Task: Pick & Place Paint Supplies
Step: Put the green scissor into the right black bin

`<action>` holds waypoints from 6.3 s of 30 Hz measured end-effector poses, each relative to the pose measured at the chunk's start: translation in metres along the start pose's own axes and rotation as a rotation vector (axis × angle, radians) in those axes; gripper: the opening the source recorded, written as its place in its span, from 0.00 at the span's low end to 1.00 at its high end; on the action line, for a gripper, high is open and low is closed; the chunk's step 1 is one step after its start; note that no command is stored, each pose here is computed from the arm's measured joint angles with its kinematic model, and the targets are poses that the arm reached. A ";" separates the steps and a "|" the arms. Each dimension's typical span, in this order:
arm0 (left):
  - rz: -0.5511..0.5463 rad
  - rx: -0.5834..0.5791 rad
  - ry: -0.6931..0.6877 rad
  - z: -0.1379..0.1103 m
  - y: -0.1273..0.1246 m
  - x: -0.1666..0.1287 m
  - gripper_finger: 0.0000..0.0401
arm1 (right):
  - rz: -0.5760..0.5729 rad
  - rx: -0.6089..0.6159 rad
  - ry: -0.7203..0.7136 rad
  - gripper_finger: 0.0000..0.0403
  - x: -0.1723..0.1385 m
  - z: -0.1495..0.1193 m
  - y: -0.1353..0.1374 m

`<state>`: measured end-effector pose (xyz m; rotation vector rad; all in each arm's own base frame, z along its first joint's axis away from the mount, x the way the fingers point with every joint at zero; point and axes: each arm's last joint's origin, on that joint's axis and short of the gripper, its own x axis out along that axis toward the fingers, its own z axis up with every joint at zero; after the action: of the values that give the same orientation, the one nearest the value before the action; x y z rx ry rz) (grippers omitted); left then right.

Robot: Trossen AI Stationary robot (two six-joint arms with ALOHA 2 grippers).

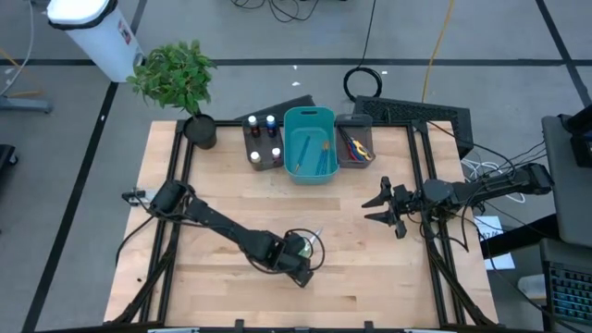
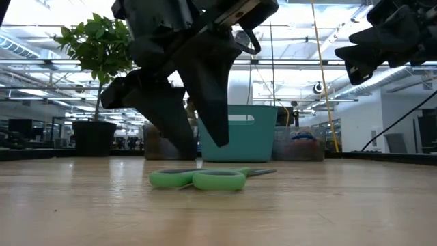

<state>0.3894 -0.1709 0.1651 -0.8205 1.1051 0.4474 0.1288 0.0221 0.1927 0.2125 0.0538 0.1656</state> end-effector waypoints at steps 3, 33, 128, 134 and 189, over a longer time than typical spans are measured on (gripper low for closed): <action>-0.001 -0.008 -0.027 -0.003 -0.002 0.000 0.43 | -0.003 -0.005 0.014 0.36 0.000 -0.001 0.000; 0.275 0.171 -0.024 -0.016 0.022 0.031 0.43 | -0.004 -0.020 0.018 0.34 0.002 -0.002 0.000; 0.344 0.357 -1.129 0.174 0.019 -0.052 0.20 | -0.374 0.228 -0.352 0.54 0.066 0.032 -0.068; 0.310 0.360 -1.121 0.174 0.018 -0.052 0.20 | -0.401 0.220 -0.347 0.42 0.073 0.034 -0.075; -0.600 0.375 -0.741 0.212 0.032 -0.073 0.48 | -0.085 0.298 0.429 0.06 0.037 0.011 -0.017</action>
<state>0.4661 0.0178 0.2647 -0.5377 0.2106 0.0113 0.1687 0.0095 0.1981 0.4686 0.5156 0.1151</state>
